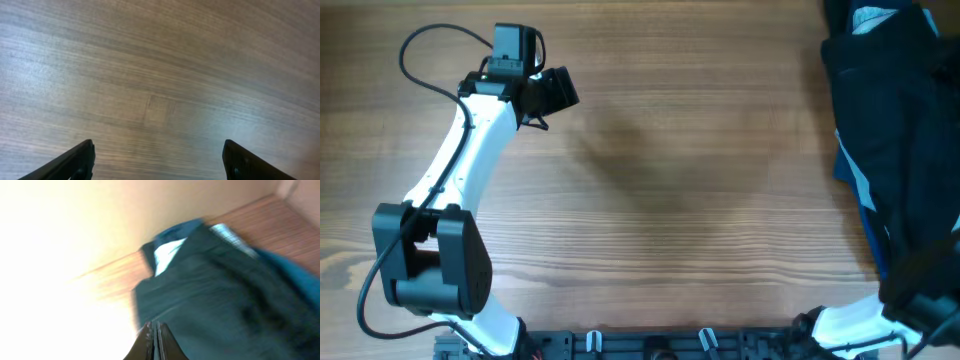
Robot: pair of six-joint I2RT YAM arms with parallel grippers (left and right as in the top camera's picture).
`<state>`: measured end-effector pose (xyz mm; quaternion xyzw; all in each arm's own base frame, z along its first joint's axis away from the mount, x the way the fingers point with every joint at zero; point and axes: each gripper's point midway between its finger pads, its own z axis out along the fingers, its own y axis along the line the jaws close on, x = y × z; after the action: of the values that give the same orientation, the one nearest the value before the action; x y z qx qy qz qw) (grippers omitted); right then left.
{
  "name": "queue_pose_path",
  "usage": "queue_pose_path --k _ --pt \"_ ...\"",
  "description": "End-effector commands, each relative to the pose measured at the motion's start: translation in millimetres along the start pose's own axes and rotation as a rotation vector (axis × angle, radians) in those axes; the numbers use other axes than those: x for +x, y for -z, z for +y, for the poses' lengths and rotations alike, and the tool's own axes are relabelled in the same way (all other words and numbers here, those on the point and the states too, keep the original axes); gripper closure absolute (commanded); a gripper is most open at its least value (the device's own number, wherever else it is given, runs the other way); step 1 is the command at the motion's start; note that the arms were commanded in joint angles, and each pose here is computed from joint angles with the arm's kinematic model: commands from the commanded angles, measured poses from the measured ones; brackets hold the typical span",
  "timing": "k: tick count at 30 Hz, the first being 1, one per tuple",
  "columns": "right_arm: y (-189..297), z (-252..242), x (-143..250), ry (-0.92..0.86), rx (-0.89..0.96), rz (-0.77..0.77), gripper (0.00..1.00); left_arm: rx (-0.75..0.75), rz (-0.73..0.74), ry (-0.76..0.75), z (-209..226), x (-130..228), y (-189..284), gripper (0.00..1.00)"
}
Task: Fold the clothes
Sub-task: 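Reach the right gripper to the clothes pile and grasp the black shorts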
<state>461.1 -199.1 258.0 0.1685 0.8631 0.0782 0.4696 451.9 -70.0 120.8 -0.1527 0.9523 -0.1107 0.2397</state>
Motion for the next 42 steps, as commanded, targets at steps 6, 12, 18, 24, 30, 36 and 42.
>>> queue_pose_path --k 6,12,18,24,30,36,42 --pt "-14.1 64.6 22.3 0.126 0.042 0.079 0.96 0.040 -0.064 -0.002 -9.7 -11.5 25.5 0.12" --pt "-17.0 -11.8 20.2 0.035 0.157 0.074 0.32 0.025 -0.035 0.001 -5.9 -4.3 24.9 0.07" --pt "-85.5 -63.7 80.7 -0.044 0.165 0.214 0.20 0.003 0.008 0.003 -0.9 6.3 24.3 0.05" --pt "-86.0 -96.7 83.5 -0.090 0.187 0.206 0.06 0.002 0.010 0.004 -0.7 6.7 24.3 0.05" --pt "-77.6 -102.7 47.8 0.045 0.212 0.137 0.03 0.002 0.010 0.004 -0.6 6.7 24.3 0.04" --pt "-86.6 -135.2 59.9 0.056 0.303 0.155 0.11 0.000 0.012 0.004 -0.2 7.3 24.3 0.04" --pt "-107.2 -145.3 93.9 0.025 0.294 0.233 0.29 0.002 0.001 0.003 -0.9 4.7 24.2 0.04"
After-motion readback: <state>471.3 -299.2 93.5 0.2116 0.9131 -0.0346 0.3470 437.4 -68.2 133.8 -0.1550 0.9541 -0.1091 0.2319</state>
